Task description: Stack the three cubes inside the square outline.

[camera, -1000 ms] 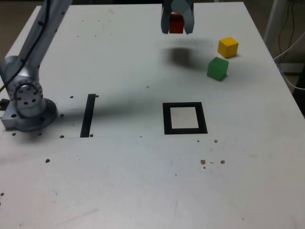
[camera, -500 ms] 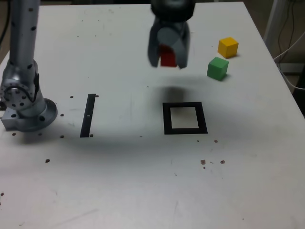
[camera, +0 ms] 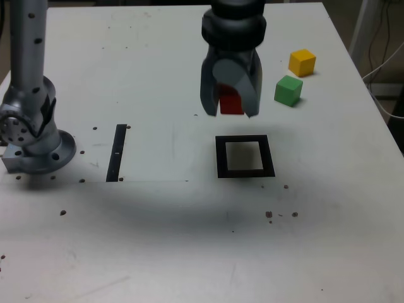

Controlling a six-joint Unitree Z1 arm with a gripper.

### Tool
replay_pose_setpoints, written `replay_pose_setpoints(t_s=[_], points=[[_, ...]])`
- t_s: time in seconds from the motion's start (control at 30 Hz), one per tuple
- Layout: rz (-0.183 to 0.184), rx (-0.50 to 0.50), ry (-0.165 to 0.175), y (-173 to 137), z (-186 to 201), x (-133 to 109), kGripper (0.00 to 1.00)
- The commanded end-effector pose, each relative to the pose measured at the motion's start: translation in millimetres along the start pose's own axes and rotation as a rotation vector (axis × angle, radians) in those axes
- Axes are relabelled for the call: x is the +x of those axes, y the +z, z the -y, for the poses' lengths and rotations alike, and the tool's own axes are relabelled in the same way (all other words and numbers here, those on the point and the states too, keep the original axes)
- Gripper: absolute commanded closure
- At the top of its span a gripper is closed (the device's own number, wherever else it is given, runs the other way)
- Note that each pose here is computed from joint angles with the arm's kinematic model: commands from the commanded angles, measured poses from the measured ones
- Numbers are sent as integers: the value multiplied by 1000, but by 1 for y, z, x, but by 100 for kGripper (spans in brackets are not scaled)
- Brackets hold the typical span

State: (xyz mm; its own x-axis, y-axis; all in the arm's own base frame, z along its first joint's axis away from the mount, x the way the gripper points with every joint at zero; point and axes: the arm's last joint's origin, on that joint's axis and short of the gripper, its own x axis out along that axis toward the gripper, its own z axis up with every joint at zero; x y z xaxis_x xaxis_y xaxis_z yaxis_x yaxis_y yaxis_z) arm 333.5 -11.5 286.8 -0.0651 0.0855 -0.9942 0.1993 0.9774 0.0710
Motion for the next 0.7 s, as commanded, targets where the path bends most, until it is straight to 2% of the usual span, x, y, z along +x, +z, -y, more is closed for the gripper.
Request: replay_pose_setpoints(t_s=[0.0,0.2,0.47,0.67], points=[[-16,-13,1,3,8,4,74],[-39,-88,14,16,25,11,74],[-74,-96,-3,32,39,23,74],[-84,-96,-23,32,37,29,73]])
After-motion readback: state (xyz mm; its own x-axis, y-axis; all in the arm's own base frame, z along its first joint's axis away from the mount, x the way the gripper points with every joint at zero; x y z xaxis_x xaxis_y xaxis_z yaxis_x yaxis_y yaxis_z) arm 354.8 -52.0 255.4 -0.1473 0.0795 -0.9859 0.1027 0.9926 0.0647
